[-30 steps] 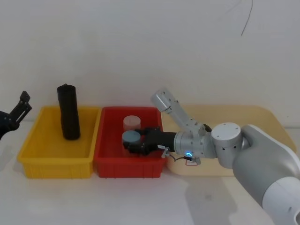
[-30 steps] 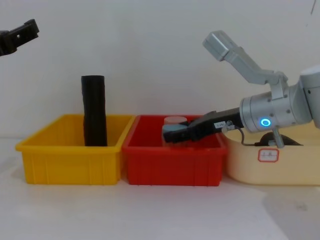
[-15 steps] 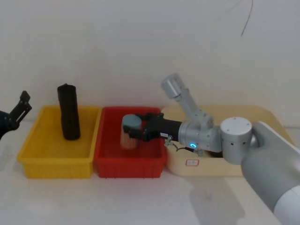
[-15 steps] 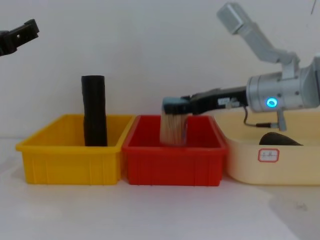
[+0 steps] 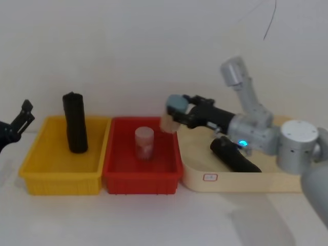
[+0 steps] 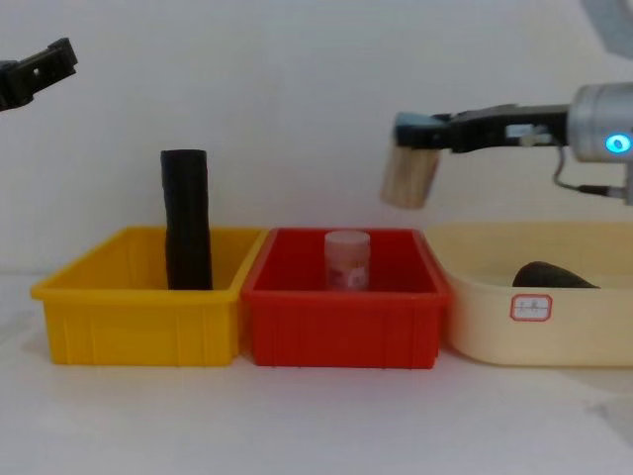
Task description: Pick up the garbage bag with the one hand and transfer it to the other hand.
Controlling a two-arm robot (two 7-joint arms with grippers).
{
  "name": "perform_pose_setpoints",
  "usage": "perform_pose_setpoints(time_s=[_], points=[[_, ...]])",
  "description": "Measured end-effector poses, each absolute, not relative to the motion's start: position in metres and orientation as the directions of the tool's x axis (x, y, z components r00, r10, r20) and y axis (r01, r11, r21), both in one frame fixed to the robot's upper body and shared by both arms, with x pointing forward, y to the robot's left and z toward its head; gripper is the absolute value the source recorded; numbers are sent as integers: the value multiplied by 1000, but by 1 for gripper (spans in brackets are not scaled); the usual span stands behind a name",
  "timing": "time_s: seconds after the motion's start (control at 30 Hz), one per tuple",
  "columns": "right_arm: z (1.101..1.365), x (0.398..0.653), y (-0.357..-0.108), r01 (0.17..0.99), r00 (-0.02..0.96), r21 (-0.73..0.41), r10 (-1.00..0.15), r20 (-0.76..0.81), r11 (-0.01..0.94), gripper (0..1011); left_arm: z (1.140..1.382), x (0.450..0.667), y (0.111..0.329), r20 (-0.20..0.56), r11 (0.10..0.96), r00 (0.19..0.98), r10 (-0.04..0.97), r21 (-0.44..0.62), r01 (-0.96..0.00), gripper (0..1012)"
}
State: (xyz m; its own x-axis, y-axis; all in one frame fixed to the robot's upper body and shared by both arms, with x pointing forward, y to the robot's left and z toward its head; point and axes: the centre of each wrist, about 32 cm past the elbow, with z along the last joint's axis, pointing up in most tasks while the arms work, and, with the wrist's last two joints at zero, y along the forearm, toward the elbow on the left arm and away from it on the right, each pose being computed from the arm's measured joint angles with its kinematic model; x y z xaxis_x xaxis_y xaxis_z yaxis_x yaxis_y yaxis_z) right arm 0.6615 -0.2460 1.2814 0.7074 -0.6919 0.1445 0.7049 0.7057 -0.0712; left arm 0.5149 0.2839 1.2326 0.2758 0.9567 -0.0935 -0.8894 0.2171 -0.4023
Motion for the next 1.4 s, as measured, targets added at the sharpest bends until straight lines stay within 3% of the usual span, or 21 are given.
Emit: perform_pose_setpoints(time_s=[0.3,0.73,1.17,1.4], points=[[1277,641,-288,779,626,-74,-766,147,623,669,1233,515,284,-94,217,276,957,-402,-889,1001],[1252,620,-311,799,599,-169,-791,127,578,669,1233,515,284,-93,217,276,957,-402,-889,1001],[1239,609,-311,786,612,-196,-783,114,586,1001,1233,515,284,-93,217,276,957,-402,-889,1001],[1242,603,-309,791,611,-136,-784,108,597,1000,1233,515,284,-93,217,276,957,-402,-889,1001]])
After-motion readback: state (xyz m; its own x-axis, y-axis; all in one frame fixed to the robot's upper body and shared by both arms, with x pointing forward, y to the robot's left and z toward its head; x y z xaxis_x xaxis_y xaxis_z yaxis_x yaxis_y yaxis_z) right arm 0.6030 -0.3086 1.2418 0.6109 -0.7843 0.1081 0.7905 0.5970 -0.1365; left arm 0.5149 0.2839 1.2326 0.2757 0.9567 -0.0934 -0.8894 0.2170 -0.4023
